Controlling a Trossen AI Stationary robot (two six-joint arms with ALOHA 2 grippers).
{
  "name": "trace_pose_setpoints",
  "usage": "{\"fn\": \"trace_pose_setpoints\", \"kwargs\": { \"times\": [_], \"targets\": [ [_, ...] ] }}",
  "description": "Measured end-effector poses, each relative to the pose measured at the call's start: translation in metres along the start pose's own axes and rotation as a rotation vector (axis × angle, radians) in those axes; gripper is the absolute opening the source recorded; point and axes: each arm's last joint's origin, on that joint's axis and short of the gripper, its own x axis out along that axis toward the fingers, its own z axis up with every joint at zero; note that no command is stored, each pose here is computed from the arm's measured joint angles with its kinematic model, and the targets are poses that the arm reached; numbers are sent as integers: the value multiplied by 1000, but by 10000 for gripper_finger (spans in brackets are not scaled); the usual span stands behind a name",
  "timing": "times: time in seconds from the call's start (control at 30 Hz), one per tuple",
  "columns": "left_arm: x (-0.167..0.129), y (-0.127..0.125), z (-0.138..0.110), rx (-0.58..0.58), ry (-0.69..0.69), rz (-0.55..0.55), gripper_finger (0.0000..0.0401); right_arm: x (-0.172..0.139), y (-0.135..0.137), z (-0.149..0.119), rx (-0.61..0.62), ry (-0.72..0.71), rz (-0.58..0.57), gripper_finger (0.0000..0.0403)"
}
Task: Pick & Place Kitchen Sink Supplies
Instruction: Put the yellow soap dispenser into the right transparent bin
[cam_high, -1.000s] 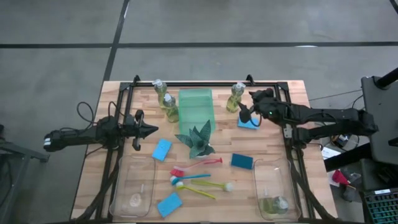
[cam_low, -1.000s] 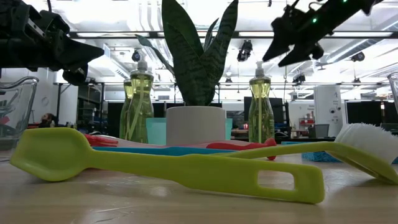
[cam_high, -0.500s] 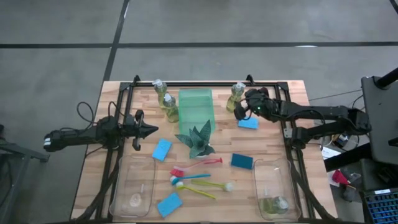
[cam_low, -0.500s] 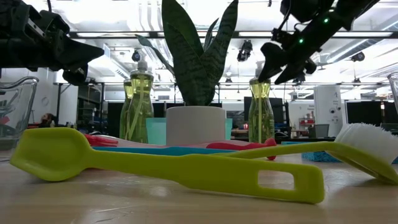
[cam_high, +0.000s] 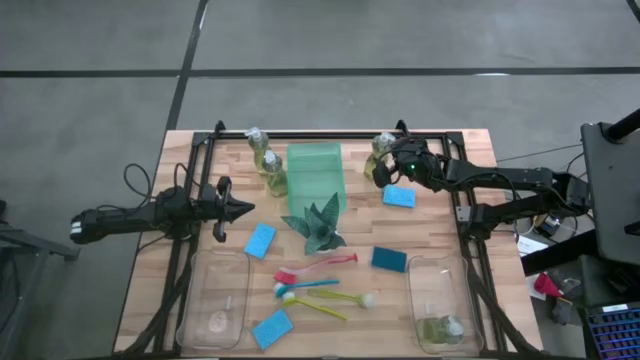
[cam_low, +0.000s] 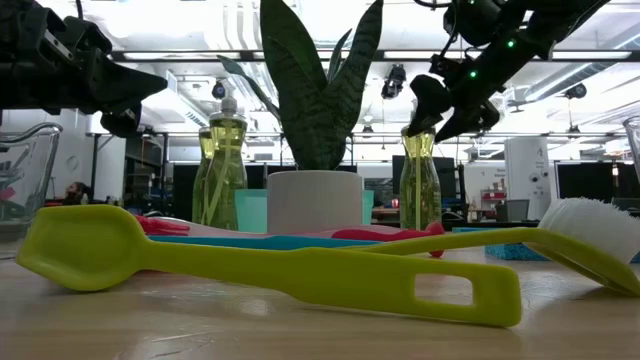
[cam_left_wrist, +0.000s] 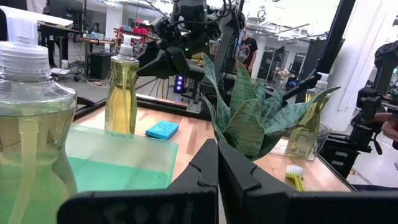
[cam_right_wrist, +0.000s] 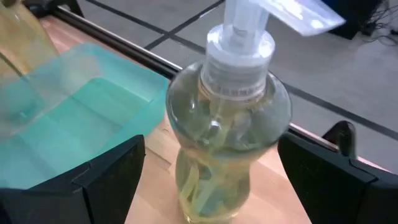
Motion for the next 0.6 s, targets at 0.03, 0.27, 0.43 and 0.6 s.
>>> {"fn": "trace_pose_setpoints", "kwargs": {
  "times": [0.03,0.27,0.43,0.6],
  "targets": [
    [0,0,0,0,0,0,0,2,-1,0,8,1,-2,365],
    [0,0,0,0,0,0,0,19,-6,-1,25,20,-9,365],
    [0,0,0,0,0,0,0,25,-3,0,20,-6,-1,355],
    [0,0,0,0,0,0,0,24,-3,2,17,-16,0,322]
  ]
}}
